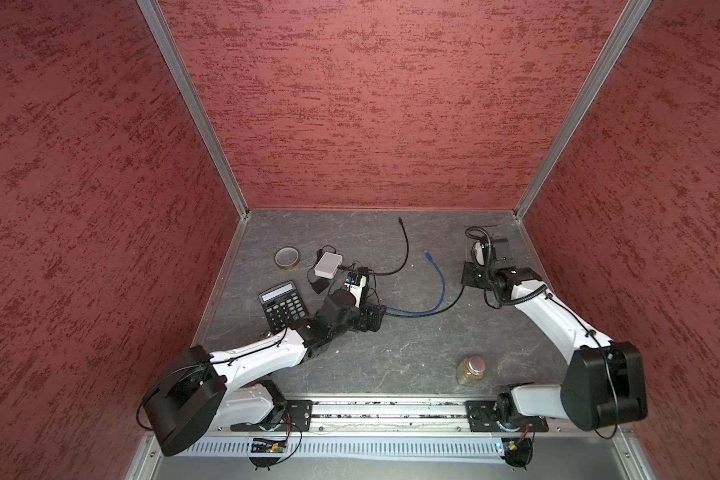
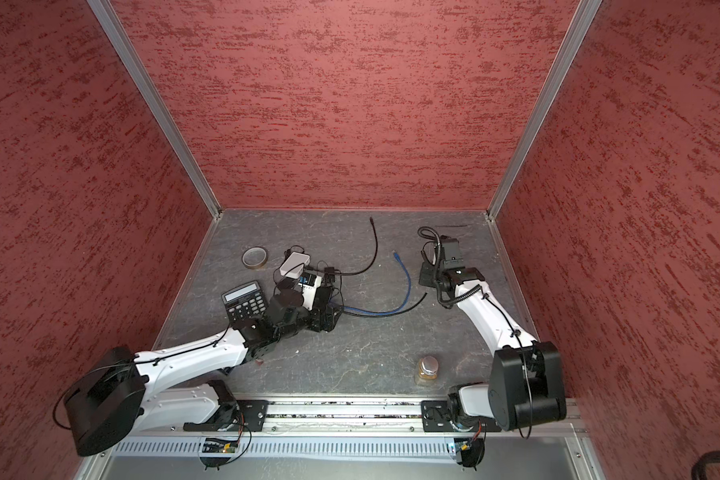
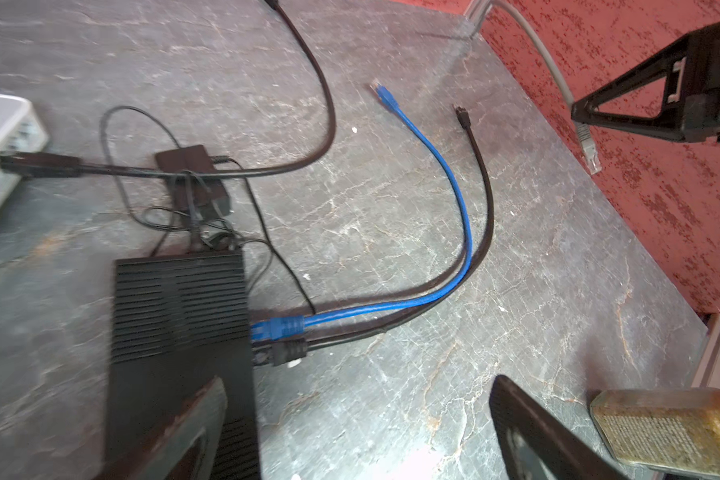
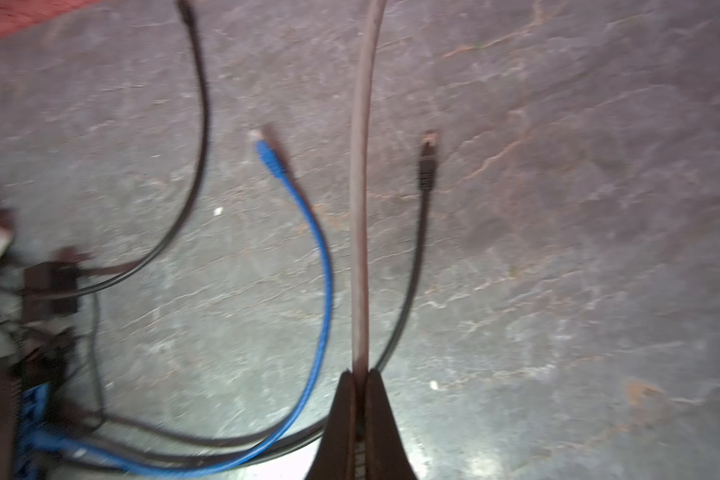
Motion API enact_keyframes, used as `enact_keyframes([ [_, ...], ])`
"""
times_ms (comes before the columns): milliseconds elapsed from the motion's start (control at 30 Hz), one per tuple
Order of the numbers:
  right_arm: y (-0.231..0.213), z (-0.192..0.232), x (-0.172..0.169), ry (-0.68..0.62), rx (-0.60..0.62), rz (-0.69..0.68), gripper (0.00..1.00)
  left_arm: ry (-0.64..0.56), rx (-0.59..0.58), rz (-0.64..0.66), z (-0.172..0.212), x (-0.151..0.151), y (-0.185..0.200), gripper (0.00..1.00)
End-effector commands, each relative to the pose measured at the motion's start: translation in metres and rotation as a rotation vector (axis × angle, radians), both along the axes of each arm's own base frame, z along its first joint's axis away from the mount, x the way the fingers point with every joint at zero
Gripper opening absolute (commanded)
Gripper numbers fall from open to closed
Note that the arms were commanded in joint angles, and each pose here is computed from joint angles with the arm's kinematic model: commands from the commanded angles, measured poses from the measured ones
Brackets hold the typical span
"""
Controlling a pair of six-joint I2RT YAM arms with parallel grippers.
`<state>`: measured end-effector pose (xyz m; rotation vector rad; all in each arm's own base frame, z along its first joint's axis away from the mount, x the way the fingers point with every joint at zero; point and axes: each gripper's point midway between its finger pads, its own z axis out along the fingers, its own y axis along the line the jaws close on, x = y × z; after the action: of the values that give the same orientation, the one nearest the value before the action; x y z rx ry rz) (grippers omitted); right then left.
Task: Insert the plug into the switch port
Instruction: 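Lift the grey cable with the right gripper while the left moves toward it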
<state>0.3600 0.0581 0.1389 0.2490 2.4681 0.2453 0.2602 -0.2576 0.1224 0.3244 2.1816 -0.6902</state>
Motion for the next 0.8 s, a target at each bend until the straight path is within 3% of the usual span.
enact_keyframes([
  [0, 0.028, 0.010, -0.002, -0.042, 0.136, 0.036, 0.00, -0.049, -0.055, -0.072, 0.016, 0.001, -0.030, 1.00],
  [333, 0.057, 0.009, -0.013, -0.056, 0.164, 0.047, 0.00, -0.065, -0.069, -0.246, 0.013, -0.015, -0.108, 1.00],
  [633, 0.078, 0.009, -0.015, -0.089, 0.228, 0.082, 0.00, -0.021, -0.155, -0.312, 0.012, -0.013, -0.155, 1.00],
  [767, 0.084, 0.017, -0.015, -0.118, 0.257, 0.095, 0.00, -0.006, -0.180, -0.312, 0.011, -0.007, -0.169, 0.95],
])
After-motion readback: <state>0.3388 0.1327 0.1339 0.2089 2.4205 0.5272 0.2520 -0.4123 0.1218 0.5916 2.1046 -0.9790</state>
